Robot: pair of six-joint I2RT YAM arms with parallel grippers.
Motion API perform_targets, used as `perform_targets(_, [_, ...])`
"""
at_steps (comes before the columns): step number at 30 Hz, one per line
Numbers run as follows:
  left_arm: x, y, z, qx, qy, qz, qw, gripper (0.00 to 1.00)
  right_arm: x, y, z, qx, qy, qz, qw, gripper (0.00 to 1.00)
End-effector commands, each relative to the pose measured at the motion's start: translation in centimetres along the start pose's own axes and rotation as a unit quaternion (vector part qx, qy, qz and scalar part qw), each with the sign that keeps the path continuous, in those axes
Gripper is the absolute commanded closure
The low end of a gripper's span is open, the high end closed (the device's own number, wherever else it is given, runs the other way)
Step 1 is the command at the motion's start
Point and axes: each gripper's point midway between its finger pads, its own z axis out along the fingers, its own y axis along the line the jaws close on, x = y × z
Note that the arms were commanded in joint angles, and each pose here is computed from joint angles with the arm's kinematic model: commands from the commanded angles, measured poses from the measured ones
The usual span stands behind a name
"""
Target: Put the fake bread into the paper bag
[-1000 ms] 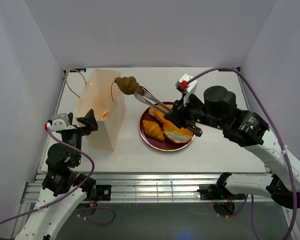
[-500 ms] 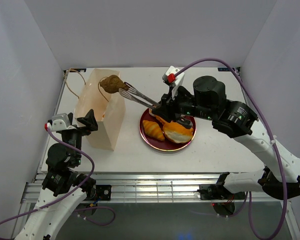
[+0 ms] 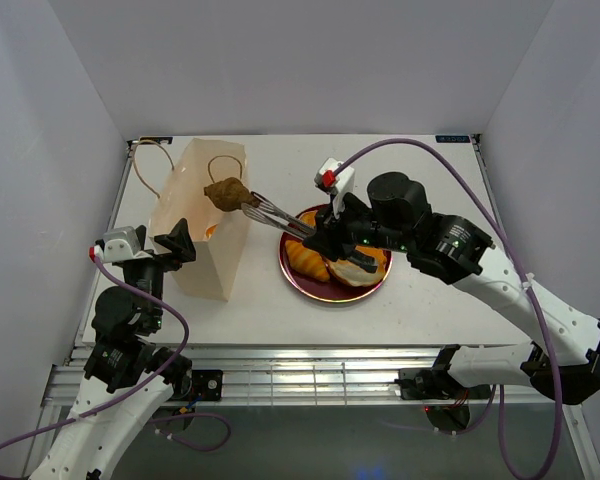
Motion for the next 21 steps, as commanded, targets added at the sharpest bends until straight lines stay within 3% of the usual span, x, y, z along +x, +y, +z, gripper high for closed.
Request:
perform_targets(1, [-0.1, -0.2, -0.1, 0.006, -0.001, -0.002, 1.000, 0.02, -1.7, 0.7, -0.1, -0.012, -0.047, 0.005, 0.999, 0.63])
perform_targets(21, [-0.2, -0.4, -0.1, 0.010, -0.001, -0.004, 1.000, 0.02, -3.9, 3.2, 3.1, -0.068, -0.054, -0.007, 0.996, 0.64])
